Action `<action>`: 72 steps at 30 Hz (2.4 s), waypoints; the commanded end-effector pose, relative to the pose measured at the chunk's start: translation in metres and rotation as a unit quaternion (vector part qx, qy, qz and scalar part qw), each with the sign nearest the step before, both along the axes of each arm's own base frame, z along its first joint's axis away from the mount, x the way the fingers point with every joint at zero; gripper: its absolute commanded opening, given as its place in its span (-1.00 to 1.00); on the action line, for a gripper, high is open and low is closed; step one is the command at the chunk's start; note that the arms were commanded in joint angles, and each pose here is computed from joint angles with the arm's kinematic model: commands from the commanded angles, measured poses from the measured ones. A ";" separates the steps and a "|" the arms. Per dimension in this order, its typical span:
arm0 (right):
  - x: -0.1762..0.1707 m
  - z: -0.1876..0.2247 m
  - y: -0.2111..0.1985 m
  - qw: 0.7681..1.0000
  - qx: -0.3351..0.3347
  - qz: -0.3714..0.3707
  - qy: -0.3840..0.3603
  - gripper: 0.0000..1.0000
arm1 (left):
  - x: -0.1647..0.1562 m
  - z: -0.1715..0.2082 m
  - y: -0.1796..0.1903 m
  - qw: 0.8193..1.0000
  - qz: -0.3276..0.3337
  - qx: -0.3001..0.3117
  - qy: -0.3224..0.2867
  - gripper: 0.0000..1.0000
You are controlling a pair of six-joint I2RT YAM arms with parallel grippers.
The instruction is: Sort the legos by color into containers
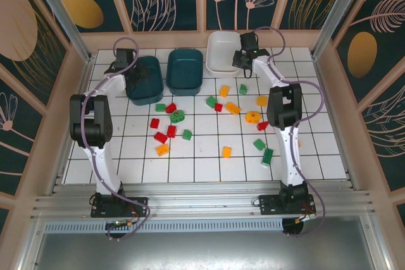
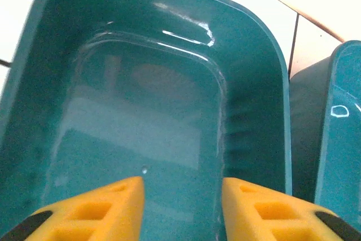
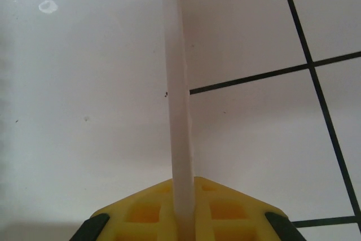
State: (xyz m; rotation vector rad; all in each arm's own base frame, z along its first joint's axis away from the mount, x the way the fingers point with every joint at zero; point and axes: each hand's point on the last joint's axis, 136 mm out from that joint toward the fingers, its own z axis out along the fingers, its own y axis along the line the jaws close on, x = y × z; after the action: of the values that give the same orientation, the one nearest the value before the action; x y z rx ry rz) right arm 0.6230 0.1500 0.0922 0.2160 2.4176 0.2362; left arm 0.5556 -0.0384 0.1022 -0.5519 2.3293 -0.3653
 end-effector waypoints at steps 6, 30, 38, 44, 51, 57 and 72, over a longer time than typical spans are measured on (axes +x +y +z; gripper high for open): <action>-0.021 -0.013 -0.002 1.000 -0.012 0.012 0.015 -1.00 | 0.026 -0.047 -0.001 0.998 -0.031 0.031 0.043 -0.46; -0.065 -0.021 0.021 0.998 -0.011 0.051 0.032 -1.00 | 0.064 -0.056 -0.059 0.980 -0.198 -0.010 -0.018 -0.49; -0.077 -0.019 0.025 0.998 0.008 0.058 0.035 -1.00 | 0.073 -0.053 -0.075 0.972 -0.231 -0.010 -0.038 -0.49; -0.078 -0.020 0.030 0.997 0.023 0.061 0.041 -0.95 | 0.082 -0.049 -0.082 0.968 -0.247 0.000 -0.047 -0.46; -0.078 -0.019 0.036 0.996 0.041 0.063 0.042 -0.81 | 0.093 -0.042 -0.086 0.967 -0.248 -0.008 -0.055 -0.42; -0.075 -0.001 0.034 0.997 0.045 0.059 0.028 -0.43 | 0.091 -0.038 -0.076 0.979 -0.197 -0.019 -0.048 -0.38; -0.099 0.082 0.014 0.996 0.020 0.085 -0.034 0.07 | 0.080 0.090 -0.057 0.981 -0.138 -0.001 -0.135 0.34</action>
State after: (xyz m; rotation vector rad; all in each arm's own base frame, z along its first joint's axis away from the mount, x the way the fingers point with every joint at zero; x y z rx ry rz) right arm 0.5407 0.1661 0.1473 0.0811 2.4028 0.3689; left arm 0.6379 -0.0948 0.1115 -0.1838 2.2807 -0.5278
